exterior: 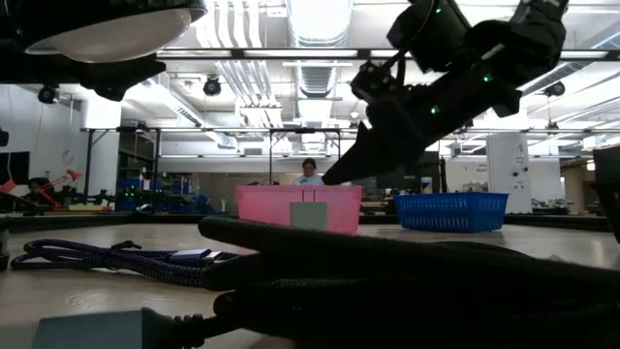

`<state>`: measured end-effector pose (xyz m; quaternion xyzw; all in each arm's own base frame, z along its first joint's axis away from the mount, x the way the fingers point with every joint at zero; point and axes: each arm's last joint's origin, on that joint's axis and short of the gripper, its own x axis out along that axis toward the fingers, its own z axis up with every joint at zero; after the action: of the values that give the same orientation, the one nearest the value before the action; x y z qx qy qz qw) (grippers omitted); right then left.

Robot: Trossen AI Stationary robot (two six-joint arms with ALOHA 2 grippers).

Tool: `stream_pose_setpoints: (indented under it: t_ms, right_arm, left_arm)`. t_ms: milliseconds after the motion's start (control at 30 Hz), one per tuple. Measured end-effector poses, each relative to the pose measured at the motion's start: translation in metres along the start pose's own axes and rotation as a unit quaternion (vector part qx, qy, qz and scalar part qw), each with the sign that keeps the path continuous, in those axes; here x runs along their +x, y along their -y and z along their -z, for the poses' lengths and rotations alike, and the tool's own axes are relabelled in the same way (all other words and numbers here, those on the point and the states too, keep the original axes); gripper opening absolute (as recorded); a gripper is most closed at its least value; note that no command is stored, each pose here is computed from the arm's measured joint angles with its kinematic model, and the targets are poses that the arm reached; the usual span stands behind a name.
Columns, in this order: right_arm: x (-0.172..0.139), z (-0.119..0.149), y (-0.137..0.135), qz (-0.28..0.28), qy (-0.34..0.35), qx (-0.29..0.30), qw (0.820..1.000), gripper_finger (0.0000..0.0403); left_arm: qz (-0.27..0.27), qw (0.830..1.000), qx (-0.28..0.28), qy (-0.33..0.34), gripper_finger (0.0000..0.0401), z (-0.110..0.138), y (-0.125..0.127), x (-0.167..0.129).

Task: Pick and place items into bin
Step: Put the white charger adapter into the black bin

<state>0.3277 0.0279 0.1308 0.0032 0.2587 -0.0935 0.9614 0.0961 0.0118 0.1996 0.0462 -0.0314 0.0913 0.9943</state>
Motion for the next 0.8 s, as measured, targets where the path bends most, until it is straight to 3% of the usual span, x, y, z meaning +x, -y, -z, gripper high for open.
stream_pose_setpoints:
  t_ms: [233, 567, 800]
  right_arm:
    - [0.010, 0.002, 0.000, -0.004, -0.024, -0.001, 1.000, 0.0220]
    - [0.015, 0.008, 0.002, 0.001, -0.039, 0.004, 0.999, 0.0284]
    - [0.021, 0.014, 0.001, 0.002, -0.041, 0.002, 0.999, 0.0291]
  left_arm:
    - [0.000, 1.000, 0.001, 0.000, 0.0180, 0.001, 0.000, 0.000]
    - [0.000, 1.000, 0.001, -0.001, 0.0180, 0.001, 0.000, 0.000]
    - [0.000, 1.000, 0.001, -0.001, 0.0180, 0.001, 0.000, 0.000]
